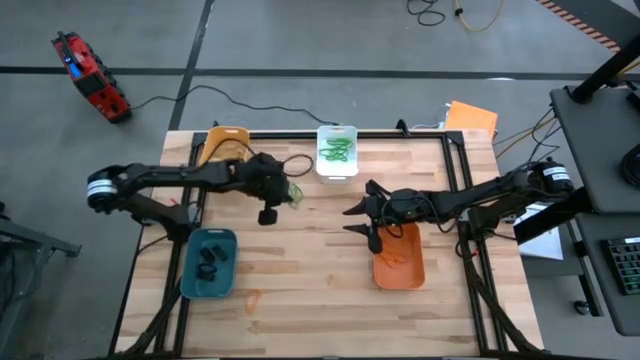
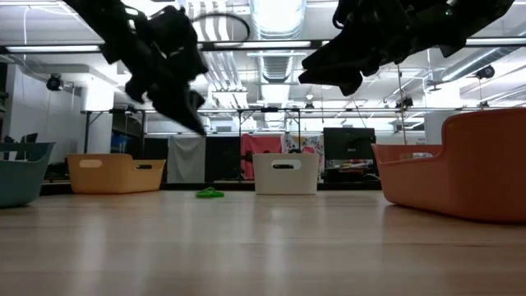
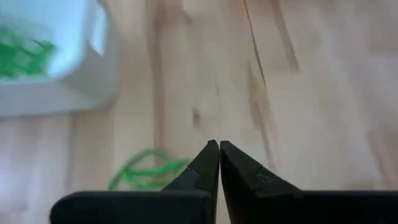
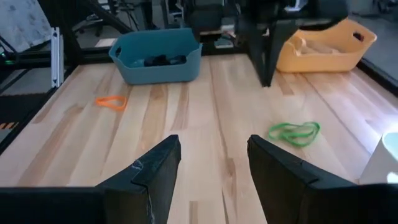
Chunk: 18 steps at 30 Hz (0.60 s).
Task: Sort rubber bands into baskets
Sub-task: Put the green rubber band into the white bin
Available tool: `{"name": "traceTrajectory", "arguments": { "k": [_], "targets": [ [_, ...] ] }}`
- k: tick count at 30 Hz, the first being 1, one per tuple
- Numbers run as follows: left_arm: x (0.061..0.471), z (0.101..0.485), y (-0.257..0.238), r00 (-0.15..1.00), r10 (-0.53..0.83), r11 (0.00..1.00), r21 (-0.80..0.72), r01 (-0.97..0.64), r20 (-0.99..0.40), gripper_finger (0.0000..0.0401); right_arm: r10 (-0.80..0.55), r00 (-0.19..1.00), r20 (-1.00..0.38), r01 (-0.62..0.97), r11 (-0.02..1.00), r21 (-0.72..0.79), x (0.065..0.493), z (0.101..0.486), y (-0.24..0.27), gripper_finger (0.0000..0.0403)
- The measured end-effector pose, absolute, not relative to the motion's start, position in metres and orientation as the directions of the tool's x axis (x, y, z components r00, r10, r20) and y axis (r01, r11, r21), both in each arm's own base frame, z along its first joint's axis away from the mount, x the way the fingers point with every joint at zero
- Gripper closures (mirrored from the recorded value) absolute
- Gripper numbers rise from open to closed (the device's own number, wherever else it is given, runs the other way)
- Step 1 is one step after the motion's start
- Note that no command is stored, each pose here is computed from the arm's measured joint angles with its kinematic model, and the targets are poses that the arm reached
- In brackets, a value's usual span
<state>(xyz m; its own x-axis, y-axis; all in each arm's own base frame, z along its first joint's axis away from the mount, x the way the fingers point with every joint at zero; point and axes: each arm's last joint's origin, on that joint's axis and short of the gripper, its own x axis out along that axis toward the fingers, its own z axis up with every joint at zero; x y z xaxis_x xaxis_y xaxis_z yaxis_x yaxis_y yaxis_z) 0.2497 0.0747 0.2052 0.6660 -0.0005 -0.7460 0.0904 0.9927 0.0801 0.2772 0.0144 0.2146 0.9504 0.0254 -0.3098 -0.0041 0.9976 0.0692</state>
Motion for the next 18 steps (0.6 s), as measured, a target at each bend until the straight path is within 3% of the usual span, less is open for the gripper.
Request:
{"name": "traceTrajectory", "arguments": {
  "k": [8, 13, 18],
  "targets": [
    [0.245, 0.240, 0.053, 0.798, -0.017, 0.997, 0.051, 0.060, -0.602, 0.0401, 0.025, 0.965, -0.262, -0.037, 0.999, -0.039, 0.296, 0.198, 0.016, 0.0220],
    [0.244, 0.234, 0.045, 0.766, -0.045, 0.995, 0.039, 0.091, -0.641, 0.0401, 0.025, 0.958, -0.286, -0.036, 0.999, -0.033, 0.308, 0.191, 0.017, 0.0220],
    [0.250, 0.205, 0.047, 0.691, -0.050, 0.997, 0.007, 0.079, -0.721, 0.0396, 0.030, 0.956, -0.292, -0.039, 0.999, -0.025, 0.311, 0.191, 0.017, 0.0220]
  ]
}}
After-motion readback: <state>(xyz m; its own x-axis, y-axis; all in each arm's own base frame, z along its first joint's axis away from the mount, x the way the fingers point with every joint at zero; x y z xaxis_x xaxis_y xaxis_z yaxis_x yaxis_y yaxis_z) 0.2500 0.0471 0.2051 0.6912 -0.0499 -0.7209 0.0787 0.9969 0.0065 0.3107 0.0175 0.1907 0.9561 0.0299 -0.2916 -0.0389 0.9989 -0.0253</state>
